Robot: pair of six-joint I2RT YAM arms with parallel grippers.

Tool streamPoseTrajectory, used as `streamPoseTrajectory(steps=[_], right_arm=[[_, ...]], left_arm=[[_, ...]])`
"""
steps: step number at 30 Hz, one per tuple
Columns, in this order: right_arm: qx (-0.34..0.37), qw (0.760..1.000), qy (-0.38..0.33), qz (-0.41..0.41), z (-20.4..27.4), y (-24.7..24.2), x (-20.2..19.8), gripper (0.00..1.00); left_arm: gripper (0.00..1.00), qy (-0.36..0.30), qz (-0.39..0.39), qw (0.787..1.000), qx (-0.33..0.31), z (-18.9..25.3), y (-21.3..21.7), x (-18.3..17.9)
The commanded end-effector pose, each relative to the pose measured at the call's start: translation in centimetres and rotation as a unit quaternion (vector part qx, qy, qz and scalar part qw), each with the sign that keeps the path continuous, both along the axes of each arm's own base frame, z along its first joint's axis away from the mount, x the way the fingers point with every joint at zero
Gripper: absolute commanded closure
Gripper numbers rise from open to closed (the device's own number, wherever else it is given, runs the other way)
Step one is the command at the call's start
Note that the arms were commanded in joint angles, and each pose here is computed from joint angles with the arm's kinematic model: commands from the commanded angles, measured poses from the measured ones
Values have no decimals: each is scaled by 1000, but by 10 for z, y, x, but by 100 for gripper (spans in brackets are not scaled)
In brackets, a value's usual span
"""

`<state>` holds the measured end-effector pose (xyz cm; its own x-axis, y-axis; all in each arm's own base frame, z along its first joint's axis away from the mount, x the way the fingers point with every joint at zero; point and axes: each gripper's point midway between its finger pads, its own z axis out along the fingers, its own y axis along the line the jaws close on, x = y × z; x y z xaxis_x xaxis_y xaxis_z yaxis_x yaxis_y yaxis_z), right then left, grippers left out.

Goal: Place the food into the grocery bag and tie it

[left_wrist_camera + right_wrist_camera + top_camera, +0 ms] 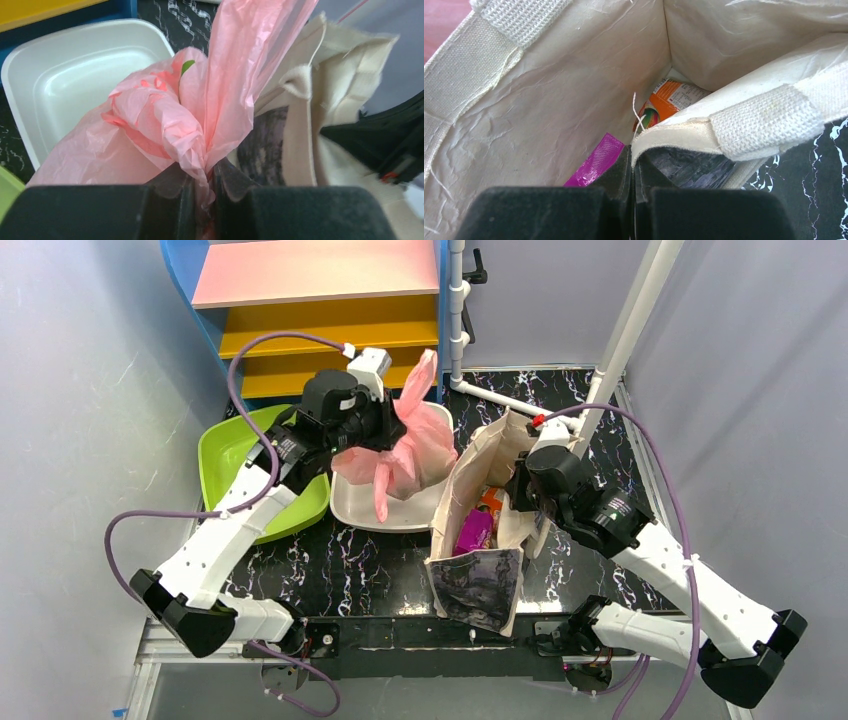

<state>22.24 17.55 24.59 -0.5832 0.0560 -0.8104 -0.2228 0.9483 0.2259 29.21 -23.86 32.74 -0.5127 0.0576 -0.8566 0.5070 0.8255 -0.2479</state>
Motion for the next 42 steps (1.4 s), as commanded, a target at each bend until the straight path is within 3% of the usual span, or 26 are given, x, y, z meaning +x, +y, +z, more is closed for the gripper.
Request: streamPoseTrajectory(steps=[1,4,8,17,24,32,42], right_arm=[[17,1000,-11,-11,8,7,11,99],[15,1000,-11,-22,9,4,11,99],[15,999,-24,-40,19,-7,10,99],[22,998,-26,-48,22,-10,9,99],[28,998,-23,-60,20,-15,6,99],[38,995,-41,-83,28,-36,-3,99],[44,992,-59,-99,36,-62,-19,99]], left_arm=[[100,-34,63,990,-119,87,4,1],[100,-41,49,981,-183,128,-3,-8],[100,-45,12,952,-301,197,-13,-33],[100,-34,-64,928,-364,243,-59,-58],[100,2,-89,914,-395,246,-97,-75],[100,78,-102,876,-465,234,-134,-85],[100,126,-102,890,-425,184,-189,-98]])
